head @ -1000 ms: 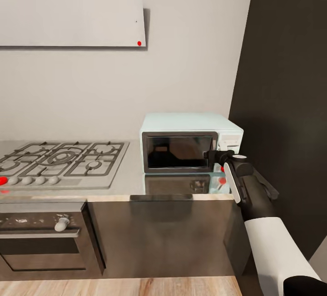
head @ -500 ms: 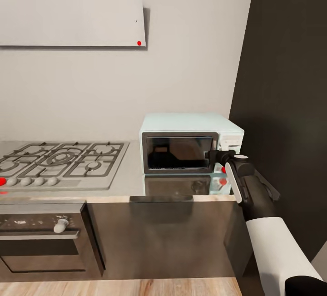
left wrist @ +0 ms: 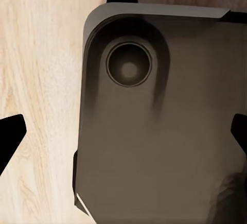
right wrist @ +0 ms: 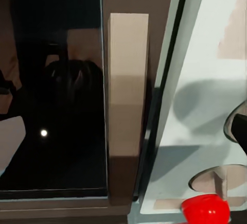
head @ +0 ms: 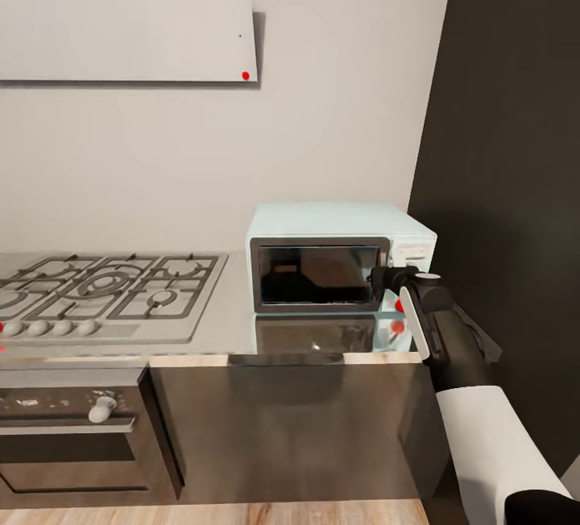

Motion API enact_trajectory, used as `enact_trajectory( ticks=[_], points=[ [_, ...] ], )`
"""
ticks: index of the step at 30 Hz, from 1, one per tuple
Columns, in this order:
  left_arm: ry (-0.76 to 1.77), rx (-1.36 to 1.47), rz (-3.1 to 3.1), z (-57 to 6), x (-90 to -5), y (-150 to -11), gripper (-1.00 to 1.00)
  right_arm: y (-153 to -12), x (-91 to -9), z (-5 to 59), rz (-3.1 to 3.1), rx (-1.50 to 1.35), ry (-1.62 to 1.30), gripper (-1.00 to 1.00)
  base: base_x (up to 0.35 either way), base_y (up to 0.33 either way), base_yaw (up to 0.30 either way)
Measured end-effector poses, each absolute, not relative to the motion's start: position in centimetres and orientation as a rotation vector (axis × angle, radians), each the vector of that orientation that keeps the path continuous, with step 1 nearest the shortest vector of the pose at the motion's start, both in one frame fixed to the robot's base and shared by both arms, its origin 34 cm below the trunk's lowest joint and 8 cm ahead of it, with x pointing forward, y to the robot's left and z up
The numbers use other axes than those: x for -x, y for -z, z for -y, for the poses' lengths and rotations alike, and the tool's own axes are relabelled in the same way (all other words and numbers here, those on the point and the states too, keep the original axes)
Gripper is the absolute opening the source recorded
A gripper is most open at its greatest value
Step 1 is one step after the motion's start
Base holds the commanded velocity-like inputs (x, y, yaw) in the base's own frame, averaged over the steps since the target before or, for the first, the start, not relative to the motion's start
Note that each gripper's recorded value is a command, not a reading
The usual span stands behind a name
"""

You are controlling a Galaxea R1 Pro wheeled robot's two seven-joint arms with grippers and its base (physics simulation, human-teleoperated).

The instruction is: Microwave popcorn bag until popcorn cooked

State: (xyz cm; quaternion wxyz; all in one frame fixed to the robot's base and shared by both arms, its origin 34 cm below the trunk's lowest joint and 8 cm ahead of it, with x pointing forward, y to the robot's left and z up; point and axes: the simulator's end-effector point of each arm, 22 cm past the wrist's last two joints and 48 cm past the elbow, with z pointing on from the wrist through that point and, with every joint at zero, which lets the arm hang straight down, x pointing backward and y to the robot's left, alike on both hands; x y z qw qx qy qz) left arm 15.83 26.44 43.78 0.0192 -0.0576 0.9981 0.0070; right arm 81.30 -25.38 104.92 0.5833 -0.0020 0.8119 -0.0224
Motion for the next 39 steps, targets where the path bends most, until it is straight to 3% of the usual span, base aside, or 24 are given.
enact_trajectory(
  ticks=[2,3,39],
  points=[
    [-0.022,0.179,-3.098,-26.44,-15.83,-43.78,1.0,-104.97,-81.28,25.4,-1.897,0.006,0.057,1.0,0.0,0.0,0.0],
    [-0.022,0.179,-3.098,-26.46,-15.83,-43.78,1.0,-104.93,-81.3,25.34,-1.896,0.006,0.056,-1.0,0.0,0.0,0.0],
    [-0.02,0.179,-3.098,-26.36,-15.86,-43.78,1.0,-105.03,-81.59,25.66,-1.88,0.009,0.063,-1.0,-0.015,0.0,0.0]
  ],
)
